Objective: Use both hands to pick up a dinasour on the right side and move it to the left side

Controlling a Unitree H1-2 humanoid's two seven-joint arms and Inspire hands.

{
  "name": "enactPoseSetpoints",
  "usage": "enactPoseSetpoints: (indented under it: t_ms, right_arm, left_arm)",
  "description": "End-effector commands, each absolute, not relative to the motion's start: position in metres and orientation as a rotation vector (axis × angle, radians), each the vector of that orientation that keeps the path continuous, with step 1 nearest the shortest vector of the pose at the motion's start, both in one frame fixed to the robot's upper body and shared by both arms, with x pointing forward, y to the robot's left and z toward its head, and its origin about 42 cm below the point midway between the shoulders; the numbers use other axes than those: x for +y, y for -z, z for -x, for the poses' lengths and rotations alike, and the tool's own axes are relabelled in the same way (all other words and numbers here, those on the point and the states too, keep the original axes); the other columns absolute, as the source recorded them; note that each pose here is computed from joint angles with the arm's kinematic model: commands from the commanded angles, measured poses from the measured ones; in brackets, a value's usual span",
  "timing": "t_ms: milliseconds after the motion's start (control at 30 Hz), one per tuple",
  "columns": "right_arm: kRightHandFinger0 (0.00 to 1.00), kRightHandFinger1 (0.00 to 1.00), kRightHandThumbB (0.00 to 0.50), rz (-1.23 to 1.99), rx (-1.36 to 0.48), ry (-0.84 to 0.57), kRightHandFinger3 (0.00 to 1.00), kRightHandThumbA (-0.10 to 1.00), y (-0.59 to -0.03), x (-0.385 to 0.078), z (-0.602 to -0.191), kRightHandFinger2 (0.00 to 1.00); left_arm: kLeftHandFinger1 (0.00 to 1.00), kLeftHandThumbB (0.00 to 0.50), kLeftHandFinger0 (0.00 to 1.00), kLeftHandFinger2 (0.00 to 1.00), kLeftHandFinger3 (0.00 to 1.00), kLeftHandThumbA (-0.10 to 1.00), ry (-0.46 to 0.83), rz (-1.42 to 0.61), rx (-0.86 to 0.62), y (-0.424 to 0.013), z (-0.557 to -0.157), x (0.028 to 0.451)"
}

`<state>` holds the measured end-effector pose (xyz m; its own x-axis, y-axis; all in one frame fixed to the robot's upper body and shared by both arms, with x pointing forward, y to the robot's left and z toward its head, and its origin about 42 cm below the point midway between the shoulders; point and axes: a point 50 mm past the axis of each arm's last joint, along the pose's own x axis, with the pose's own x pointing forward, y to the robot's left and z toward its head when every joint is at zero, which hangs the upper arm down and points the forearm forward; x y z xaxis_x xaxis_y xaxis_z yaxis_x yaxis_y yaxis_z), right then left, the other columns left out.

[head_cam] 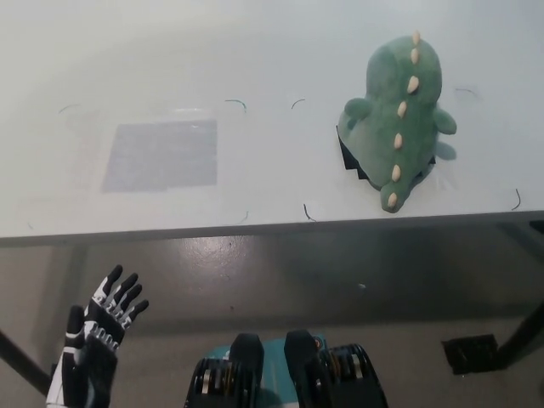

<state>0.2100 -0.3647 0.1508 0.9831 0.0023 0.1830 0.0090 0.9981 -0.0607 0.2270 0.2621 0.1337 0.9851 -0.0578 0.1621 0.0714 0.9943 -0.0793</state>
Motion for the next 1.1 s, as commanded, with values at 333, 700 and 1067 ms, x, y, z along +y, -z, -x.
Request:
enactPoseSetpoints:
  t_ms: [333,700,1067]
  right_arm:
    - [1.00,1.00,0.241,0.150,-0.385,-0.006,1.00,1.00,-0.199,-0.364,-0.220,1.00]
    - [1.00,1.00,0.217,0.153,-0.527,-0.056,1.00,1.00,-0.246,-0.360,-0.222,1.00]
    - [1.00,1.00,0.264,0.158,-0.619,-0.084,1.00,1.00,-0.291,-0.358,-0.254,1.00]
  left_arm:
    - [1.00,0.335,1.00,1.00,1.00,1.00,0.095,0.089,-0.351,-0.180,-0.232,0.260]
    - [1.00,0.403,1.00,1.00,1.00,1.00,0.135,0.081,-0.499,-0.242,-0.250,0.257]
    - [1.00,0.391,1.00,1.00,1.00,1.00,0.213,0.085,-0.632,-0.301,-0.300,0.243]
